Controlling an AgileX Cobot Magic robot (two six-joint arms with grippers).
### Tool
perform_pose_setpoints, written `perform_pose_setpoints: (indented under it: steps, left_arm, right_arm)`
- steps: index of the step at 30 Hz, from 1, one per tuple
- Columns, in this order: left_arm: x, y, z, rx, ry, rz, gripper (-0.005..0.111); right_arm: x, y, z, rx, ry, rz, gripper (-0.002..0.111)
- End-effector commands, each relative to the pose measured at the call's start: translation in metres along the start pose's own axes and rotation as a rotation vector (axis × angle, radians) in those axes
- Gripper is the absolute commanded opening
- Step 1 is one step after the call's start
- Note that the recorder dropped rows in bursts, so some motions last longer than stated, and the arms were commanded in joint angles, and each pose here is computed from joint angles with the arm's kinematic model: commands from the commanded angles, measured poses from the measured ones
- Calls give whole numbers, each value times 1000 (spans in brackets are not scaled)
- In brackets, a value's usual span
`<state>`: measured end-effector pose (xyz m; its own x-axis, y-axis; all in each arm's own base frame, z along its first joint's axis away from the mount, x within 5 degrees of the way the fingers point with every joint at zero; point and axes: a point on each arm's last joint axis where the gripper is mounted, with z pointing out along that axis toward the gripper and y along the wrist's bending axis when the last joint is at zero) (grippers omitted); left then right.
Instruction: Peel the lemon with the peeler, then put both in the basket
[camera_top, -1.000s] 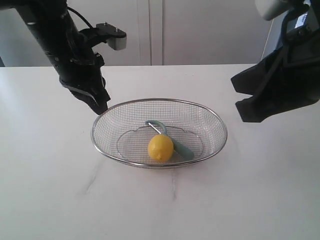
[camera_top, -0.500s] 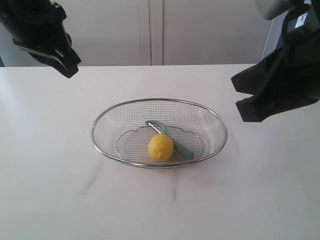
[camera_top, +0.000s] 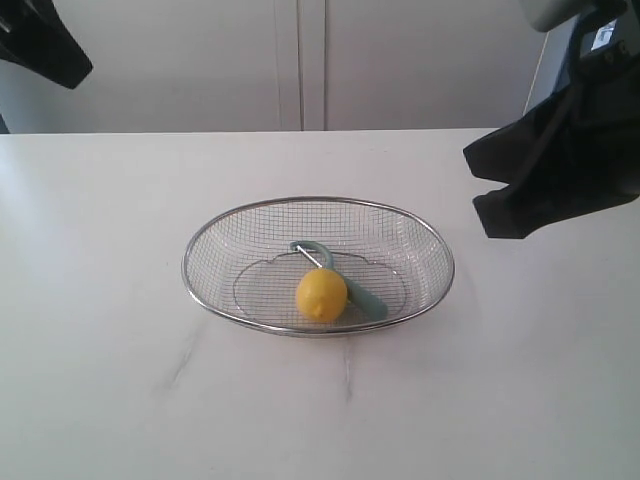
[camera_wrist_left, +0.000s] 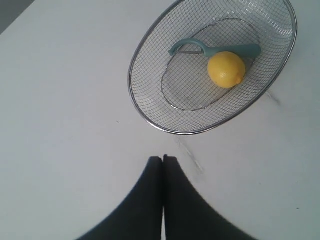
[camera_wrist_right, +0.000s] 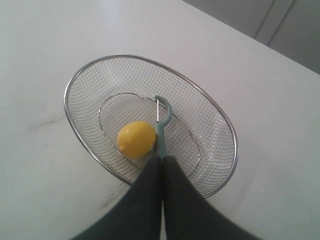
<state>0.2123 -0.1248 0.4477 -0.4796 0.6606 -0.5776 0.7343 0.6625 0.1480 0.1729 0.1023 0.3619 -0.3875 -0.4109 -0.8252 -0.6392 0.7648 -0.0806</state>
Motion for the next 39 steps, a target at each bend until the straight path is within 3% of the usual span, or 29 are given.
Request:
perform_pose_setpoints:
  steps: [1,25,27,29,32,37,39]
  left_arm:
    - [8,-4,-7,30,64,-11,0]
    - [8,-3,-5,32,68,-11,0]
    - [9,0,-5,1,80,25,0]
    - [14,10,-10,-123,123,74,0]
    - [16,15,-12,-178,144,85,0]
    - [14,12,-10,-158,113,-97,0]
    - [7,13,-8,-159,19,-165,0]
  right_arm:
    - [0,-2,-2,12,-11,0,0]
    - [-1,-2,-2,15,-25,3,0]
    - [-1,-2,-2,15,-25,4,0]
    - [-1,-2,-2,15,-25,4,0]
    - [-1,-2,-2,15,-25,4,0]
    - [-1,-2,-2,15,-25,4,0]
    - [-1,-2,-2,15,-25,4,0]
